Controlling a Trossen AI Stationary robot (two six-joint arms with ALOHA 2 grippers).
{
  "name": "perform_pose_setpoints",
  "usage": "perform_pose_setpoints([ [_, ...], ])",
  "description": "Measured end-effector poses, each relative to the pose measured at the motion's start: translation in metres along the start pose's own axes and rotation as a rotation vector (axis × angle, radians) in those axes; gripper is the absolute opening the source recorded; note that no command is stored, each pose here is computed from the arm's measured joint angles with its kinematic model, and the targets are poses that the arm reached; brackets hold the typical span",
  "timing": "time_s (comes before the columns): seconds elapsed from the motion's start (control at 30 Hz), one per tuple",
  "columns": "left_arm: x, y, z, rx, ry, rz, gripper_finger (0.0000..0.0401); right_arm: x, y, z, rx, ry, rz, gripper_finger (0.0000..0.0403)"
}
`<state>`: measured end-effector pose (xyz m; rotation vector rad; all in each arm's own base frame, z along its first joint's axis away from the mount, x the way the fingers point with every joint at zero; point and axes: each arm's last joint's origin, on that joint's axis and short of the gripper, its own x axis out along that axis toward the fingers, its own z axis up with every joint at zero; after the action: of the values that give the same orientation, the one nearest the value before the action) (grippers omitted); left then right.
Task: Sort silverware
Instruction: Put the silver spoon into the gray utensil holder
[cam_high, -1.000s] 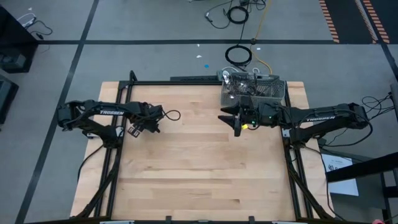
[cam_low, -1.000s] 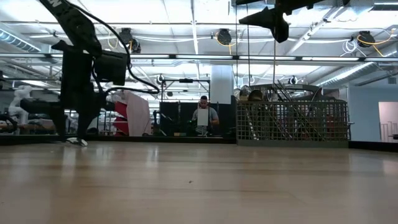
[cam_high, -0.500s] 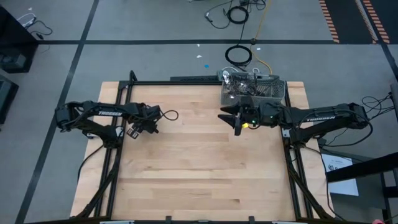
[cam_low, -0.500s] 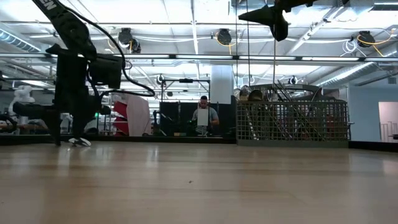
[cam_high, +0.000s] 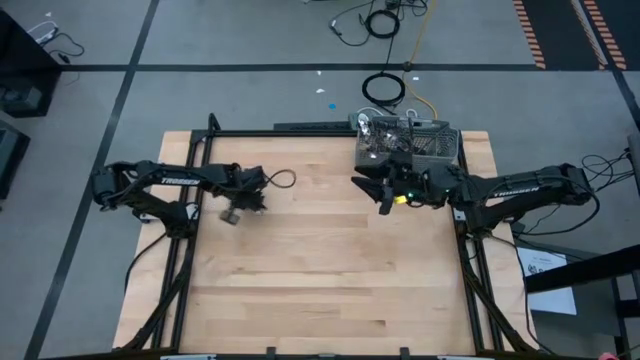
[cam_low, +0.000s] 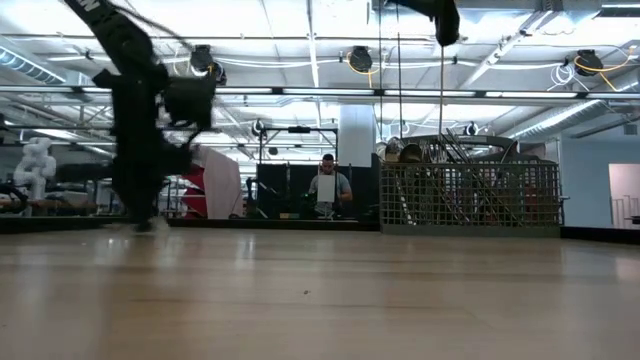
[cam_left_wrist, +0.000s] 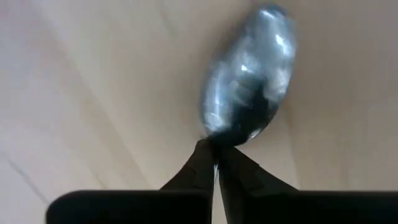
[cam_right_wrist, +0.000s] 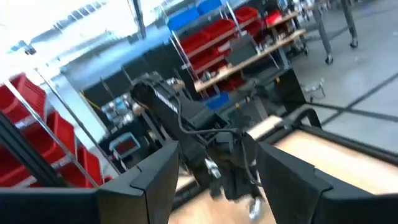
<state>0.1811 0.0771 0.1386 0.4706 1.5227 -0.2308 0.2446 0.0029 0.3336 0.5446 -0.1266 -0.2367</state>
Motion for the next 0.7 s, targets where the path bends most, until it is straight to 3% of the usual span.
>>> perform_pose_setpoints([
  [0.07, -0.009, 0.008, 0.012, -0.040, -0.132, 0.023, 0.0012, -0.001, 0.005, 0.001, 0.008, -0.035, 0.008, 0.0203],
  [0.2, -0.024, 0.011, 0.025, -0.117, -0.347, -0.045, 0.0007, -0.004, 0.014, -0.002, 0.031, -0.075, -0.006, 0.0203],
  [0.37, -0.052, 0.010, 0.035, -0.101, -0.665, -0.103, 0.0003, -0.003, 0.027, -0.012, 0.075, -0.126, -0.028, 0.0203],
  [0.47, -0.076, 0.009, 0.041, -0.074, -0.931, -0.168, 0.0002, 0.002, 0.033, -0.023, 0.100, -0.139, -0.041, 0.0203],
  [0.7, -0.130, 0.018, 0.050, -0.053, -1.407, -0.250, 0.0001, 0.030, 0.051, -0.058, 0.147, -0.121, -0.061, 0.0203],
])
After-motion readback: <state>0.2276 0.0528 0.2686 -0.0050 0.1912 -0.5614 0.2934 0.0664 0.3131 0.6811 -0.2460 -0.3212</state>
